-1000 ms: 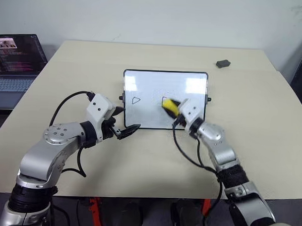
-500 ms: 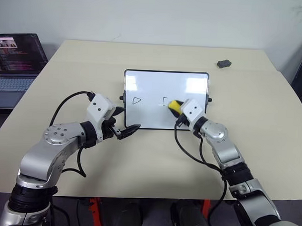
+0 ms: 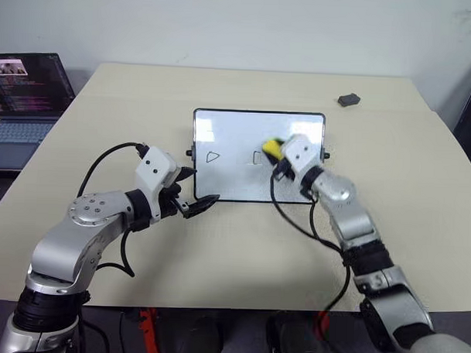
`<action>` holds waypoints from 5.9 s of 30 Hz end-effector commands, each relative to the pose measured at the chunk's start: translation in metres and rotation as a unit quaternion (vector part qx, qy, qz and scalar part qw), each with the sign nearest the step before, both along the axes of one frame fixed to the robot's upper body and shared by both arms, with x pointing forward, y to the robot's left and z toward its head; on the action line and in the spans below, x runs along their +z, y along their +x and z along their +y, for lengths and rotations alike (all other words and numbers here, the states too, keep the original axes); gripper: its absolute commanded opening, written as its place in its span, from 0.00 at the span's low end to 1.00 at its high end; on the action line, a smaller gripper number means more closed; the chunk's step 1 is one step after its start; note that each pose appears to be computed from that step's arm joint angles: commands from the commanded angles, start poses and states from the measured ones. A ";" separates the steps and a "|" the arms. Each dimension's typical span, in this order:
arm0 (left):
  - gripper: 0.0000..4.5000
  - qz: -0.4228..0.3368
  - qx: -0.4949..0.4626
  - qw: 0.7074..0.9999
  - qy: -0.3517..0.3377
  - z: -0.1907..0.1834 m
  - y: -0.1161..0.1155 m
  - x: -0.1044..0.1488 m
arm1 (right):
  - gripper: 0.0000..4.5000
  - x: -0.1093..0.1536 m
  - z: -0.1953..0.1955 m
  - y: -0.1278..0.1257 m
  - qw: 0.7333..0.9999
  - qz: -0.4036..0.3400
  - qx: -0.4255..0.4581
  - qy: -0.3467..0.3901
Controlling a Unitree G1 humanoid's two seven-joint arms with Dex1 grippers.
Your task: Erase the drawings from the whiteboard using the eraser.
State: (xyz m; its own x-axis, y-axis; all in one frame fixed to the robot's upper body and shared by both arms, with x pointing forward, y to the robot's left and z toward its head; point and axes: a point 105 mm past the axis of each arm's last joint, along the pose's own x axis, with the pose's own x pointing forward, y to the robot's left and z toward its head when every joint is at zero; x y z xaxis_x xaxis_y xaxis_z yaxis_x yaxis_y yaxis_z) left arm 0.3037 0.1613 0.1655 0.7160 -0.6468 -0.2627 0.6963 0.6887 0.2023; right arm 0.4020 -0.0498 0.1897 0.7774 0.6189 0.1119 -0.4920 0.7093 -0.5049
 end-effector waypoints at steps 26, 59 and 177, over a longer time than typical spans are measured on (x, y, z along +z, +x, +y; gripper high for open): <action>1.00 -0.015 -0.014 1.000 0.002 -0.005 -0.003 0.008 | 0.26 -0.017 0.005 0.005 0.998 0.012 0.004 -0.064; 1.00 -0.029 0.039 0.999 -0.024 0.006 0.003 0.011 | 0.26 0.000 -0.005 -0.025 0.998 0.029 0.052 0.028; 1.00 0.007 0.072 0.997 -0.036 0.030 -0.013 -0.014 | 0.25 -0.042 0.127 -0.024 0.968 -0.007 0.177 -0.180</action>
State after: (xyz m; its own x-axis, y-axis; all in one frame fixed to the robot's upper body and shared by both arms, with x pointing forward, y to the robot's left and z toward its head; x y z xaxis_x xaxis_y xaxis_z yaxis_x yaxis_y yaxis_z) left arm 0.2919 0.1964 0.1405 0.7999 -0.5381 -0.2659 0.5806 0.8059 0.1157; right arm 0.3838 0.0744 0.1576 0.5465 0.8325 -0.0908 -0.6287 0.3362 -0.7012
